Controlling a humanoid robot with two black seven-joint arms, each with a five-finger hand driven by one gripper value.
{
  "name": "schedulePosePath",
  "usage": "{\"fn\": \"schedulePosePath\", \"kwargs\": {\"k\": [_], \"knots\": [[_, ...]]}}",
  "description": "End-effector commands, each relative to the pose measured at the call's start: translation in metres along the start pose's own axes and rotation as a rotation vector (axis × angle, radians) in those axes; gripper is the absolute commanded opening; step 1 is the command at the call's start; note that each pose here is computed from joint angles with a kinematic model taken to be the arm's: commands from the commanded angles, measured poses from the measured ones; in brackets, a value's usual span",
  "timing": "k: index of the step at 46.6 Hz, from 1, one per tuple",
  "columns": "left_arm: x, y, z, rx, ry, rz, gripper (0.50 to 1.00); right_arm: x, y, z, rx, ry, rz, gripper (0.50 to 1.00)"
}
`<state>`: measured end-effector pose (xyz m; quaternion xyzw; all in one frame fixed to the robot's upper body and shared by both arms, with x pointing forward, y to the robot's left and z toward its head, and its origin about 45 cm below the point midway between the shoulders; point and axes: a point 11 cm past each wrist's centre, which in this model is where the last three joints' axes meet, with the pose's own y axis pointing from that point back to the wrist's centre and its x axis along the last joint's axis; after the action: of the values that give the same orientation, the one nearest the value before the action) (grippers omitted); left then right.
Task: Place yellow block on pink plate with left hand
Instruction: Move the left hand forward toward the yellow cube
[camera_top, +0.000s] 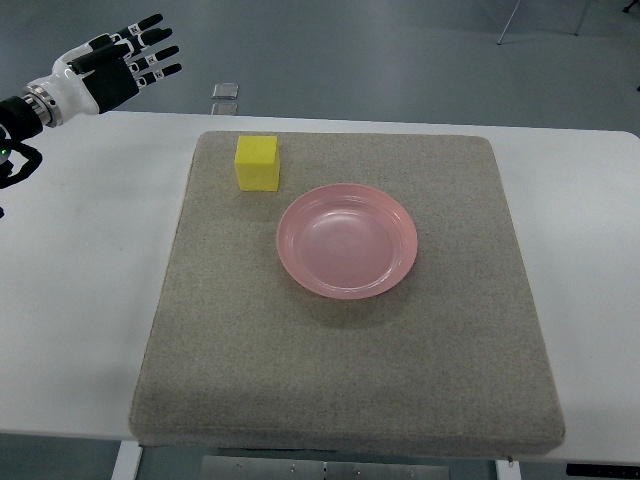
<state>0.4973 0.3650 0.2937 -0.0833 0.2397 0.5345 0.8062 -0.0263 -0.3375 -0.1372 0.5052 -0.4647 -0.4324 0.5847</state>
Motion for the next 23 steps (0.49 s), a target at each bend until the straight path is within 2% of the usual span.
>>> {"fn": "schedulePosePath", "kwargs": {"k": [1, 11, 23], "knots": [[0.002, 0.000, 0.000, 0.002, 0.000, 0.007, 0.994, 0.000, 0.000, 0.000, 0.000, 0.000, -0.001, 0.924], [-0.006, -0.012, -0.017, 0.016, 0.030, -0.002, 0.994, 0.000, 0.000, 0.000, 0.000, 0.000, 0.000, 0.924], [-0.004, -0.011, -0.020, 0.022, 0.032, 0.003, 0.994, 0.000, 0.000, 0.000, 0.000, 0.000, 0.000, 0.924]]}}
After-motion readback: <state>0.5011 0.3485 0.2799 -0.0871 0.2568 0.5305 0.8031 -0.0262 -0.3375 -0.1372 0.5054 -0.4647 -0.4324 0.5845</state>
